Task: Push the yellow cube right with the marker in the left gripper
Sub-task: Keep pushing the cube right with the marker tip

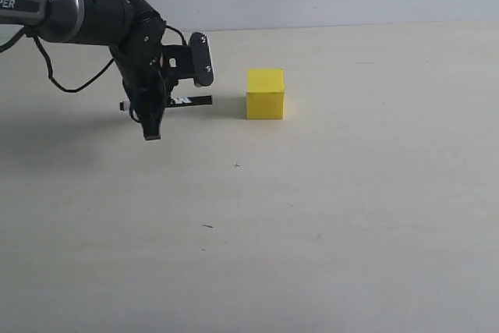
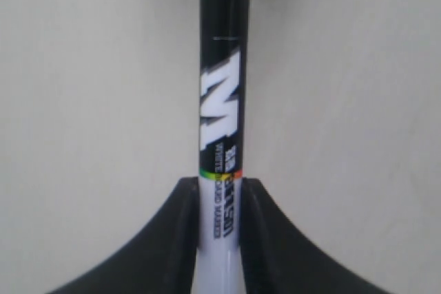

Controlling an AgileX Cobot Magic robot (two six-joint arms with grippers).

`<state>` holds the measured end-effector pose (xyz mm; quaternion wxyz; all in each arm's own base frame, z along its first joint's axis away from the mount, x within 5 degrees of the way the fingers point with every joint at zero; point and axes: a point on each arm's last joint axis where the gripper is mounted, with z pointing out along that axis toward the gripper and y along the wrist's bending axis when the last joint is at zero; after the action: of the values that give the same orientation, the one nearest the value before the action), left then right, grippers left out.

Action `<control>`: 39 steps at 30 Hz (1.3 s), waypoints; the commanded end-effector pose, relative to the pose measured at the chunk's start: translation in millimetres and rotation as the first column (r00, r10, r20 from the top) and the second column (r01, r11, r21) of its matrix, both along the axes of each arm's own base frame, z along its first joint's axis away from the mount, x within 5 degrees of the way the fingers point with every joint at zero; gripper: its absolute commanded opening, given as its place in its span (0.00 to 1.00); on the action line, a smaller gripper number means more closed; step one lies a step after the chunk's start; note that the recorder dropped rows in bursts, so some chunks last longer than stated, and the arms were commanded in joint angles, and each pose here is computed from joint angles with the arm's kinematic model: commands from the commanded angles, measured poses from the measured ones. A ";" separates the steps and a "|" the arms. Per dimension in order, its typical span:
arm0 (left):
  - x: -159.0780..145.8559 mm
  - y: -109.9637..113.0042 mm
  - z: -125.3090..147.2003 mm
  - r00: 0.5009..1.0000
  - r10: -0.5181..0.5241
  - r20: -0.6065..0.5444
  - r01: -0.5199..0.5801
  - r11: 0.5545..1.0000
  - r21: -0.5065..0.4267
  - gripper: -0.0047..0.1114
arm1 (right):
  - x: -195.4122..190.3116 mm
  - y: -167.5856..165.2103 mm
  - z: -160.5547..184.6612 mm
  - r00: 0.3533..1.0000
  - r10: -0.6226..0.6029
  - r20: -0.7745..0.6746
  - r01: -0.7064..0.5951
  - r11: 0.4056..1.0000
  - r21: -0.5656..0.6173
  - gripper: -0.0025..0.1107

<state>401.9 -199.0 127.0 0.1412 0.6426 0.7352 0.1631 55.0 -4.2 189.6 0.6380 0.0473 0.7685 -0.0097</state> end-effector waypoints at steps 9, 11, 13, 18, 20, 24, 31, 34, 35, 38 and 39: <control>-8.8 39.5 59.0 0.986 0.163 -0.018 -0.160 0.980 0.115 0.04 | -0.1 -0.1 -0.4 1.000 -0.003 0.009 0.003 1.000 0.003 0.02; -4.8 58.4 68.1 0.977 0.213 -0.011 -0.211 0.971 0.114 0.04 | -0.1 -0.1 -0.4 1.000 -0.003 0.009 0.003 1.000 0.003 0.02; 0.7 76.9 72.0 0.969 0.247 -0.002 -0.245 0.963 0.114 0.04 | -0.1 -0.1 -0.4 1.000 -0.003 0.009 0.003 1.000 0.003 0.02; 14.0 100.4 68.2 0.972 0.235 0.026 -0.237 0.966 0.105 0.04 | -0.1 -0.1 -0.4 1.000 -0.003 0.009 0.003 1.000 0.003 0.02; 20.5 100.8 64.4 0.979 0.196 0.056 -0.200 0.976 0.083 0.04 | -0.1 -0.1 -0.4 1.000 -0.003 0.009 0.003 1.000 0.003 0.02; 31.0 87.6 52.8 0.986 0.112 0.119 -0.116 0.993 0.020 0.04 | -0.1 0.1 -0.4 1.000 -0.003 0.010 0.002 1.000 0.012 0.02; 40.8 51.6 6.6 0.980 -0.089 0.175 0.082 0.995 0.048 0.04 | -0.1 0.1 -0.4 1.000 -0.003 0.010 0.002 1.000 0.012 0.02; 36.2 28.1 -3.1 0.974 -0.137 0.180 0.133 0.991 0.032 0.04 | -0.1 0.1 -0.4 1.000 -0.003 0.010 0.002 1.000 0.012 0.02; 31.2 14.9 -3.9 0.969 -0.168 0.182 0.165 0.986 0.031 0.04 | -0.1 0.1 -0.4 1.000 -0.003 0.010 0.002 1.000 0.012 0.02; 18.8 -19.4 -2.1 0.949 -0.226 0.219 0.234 0.972 -0.013 0.04 | -0.1 0.1 -0.4 1.000 -0.003 0.010 0.002 1.000 0.012 0.02; 9.9 -39.0 -1.2 0.938 -0.254 0.236 0.270 0.962 -0.039 0.04 | -0.1 0.1 -0.4 1.000 -0.003 0.010 0.002 1.000 0.012 0.02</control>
<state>420.9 -211.3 119.9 0.2329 0.7030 0.6404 0.2035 55.0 -3.9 189.6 0.6381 0.0506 0.7683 -0.0049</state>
